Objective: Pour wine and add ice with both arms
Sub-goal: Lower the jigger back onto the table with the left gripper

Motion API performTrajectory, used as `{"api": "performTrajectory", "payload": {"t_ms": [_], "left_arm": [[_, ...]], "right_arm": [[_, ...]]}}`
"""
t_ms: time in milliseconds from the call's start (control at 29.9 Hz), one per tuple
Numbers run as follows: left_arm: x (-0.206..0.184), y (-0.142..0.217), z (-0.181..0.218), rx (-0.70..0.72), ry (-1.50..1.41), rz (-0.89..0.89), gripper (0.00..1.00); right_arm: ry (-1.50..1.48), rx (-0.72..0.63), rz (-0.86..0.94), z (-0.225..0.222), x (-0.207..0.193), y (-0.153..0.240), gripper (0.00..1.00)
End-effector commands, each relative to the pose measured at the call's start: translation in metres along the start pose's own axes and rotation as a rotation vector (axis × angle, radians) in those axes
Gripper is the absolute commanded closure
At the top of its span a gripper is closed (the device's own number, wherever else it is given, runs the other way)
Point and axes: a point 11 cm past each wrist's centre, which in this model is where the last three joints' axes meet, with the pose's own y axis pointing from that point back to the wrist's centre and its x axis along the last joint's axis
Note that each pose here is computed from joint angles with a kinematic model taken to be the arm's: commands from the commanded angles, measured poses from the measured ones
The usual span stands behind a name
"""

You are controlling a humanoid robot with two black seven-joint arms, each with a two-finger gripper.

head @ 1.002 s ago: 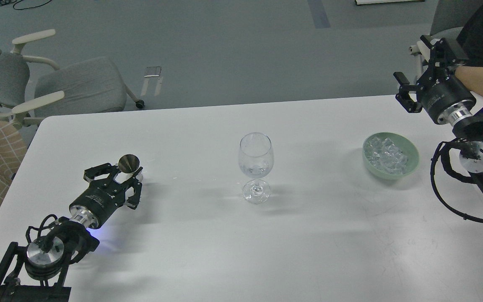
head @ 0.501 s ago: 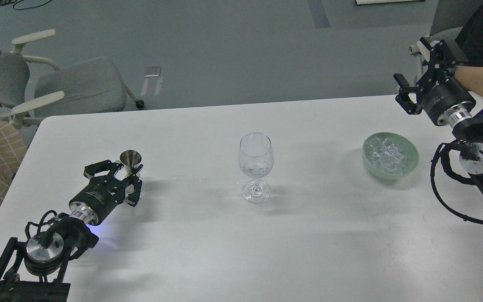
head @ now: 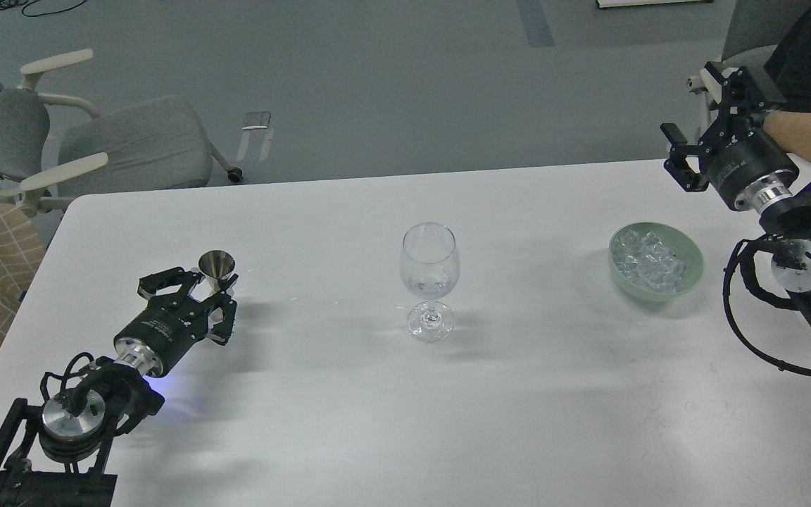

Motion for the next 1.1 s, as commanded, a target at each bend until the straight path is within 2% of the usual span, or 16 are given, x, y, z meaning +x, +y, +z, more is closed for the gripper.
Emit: {"api": "performTrajectory", "payload": {"t_ms": [0,167,200,234,301,401,468,601,1069], "left_arm": [[0.0,0.0002,0.0002,-0.002,0.002,-0.002,0.56],[0.0006,0.0003,0.0001,-0.002,0.005,0.0,0.54],[0.0006,0.0005,0.0007,-0.005,0.005,0.0,0.44],[0.0007,0.0003,0.0003,-0.003,0.005,0.001,0.39],[0.0007,0.0003,0.0003,-0.003,0.005,0.001,0.37],[0.0017,0.0006,0.0004,-0.002,0.005,0.003,0.2],[0.0021,0.0007,0.0003,-0.001,0.005,0.005,0.17],[0.0014,-0.0004,0.0009,-0.003,0.007,0.003,0.12],[0.0027,0.0016,0.0007,0.008,-0.002,-0.001,0.07]], "right_arm": [[0.001,-0.001,0.0,0.0001,0.0,0.0,0.0],[0.0,-0.002,0.001,0.0007,0.0003,0.0004,0.0],[0.0,0.0,0.0,0.0,0.0,0.0,0.0],[0.0,0.0,0.0,0.0,0.0,0.0,0.0],[0.0,0.0,0.0,0.0,0.0,0.0,0.0],[0.001,0.0,0.001,-0.0004,0.0006,0.0002,0.0],[0.001,-0.001,0.0,0.0001,0.0,0.0,0.0],[0.001,-0.001,0.0,0.0001,0.0,0.0,0.0],[0.0,0.0,0.0,0.0,0.0,0.0,0.0]]}}
